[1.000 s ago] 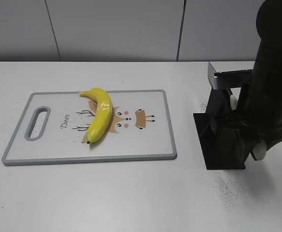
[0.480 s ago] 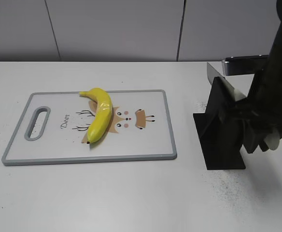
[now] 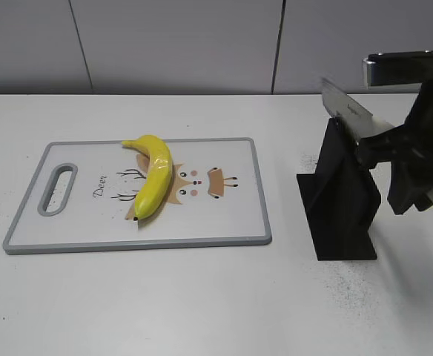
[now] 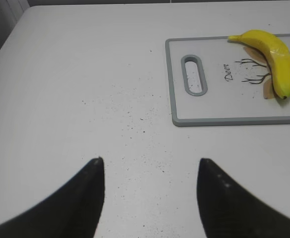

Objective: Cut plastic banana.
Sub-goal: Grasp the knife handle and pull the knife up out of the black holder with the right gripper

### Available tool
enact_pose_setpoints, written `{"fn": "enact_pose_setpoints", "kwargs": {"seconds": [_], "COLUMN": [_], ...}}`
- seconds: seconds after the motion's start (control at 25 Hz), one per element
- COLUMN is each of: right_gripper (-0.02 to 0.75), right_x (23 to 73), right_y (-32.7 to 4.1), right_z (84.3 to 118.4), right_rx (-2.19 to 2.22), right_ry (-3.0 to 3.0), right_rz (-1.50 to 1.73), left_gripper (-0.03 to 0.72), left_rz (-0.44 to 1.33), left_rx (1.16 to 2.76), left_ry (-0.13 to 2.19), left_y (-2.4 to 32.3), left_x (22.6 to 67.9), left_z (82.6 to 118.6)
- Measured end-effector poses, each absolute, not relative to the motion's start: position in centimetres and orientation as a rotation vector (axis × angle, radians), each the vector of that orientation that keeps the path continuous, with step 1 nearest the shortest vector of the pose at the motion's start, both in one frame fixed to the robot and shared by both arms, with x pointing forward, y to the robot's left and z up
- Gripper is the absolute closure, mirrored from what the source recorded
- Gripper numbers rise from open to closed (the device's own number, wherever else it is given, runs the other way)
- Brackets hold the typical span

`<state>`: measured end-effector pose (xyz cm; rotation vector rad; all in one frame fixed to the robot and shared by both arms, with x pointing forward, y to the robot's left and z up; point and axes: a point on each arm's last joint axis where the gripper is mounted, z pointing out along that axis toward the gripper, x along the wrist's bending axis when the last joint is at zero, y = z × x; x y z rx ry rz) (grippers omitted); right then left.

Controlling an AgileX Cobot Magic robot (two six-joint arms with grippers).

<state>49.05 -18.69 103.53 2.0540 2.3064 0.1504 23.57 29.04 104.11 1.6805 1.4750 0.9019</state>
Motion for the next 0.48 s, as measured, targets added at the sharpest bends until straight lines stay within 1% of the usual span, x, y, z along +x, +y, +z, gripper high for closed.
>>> {"fn": "enact_pose_setpoints", "kwargs": {"seconds": [0.28, 0.48], "right_gripper": [0.567, 0.567], "right_x": [49.0, 49.5], "right_y": [-18.8, -18.6], "right_z": [104.5, 106.1], "right_rx": [2.041, 2.028], "right_ry": [2.289, 2.268], "right_rz": [0.193, 0.258], "left_gripper": [0.134, 0.134], "left_rz": [0.902, 0.902], "left_rx": [1.681, 1.681], "left_ry": [1.475, 1.475], "left_y": [29.0, 29.0], "left_x": [23.6, 23.6], "left_z": [104.1, 104.1]}}
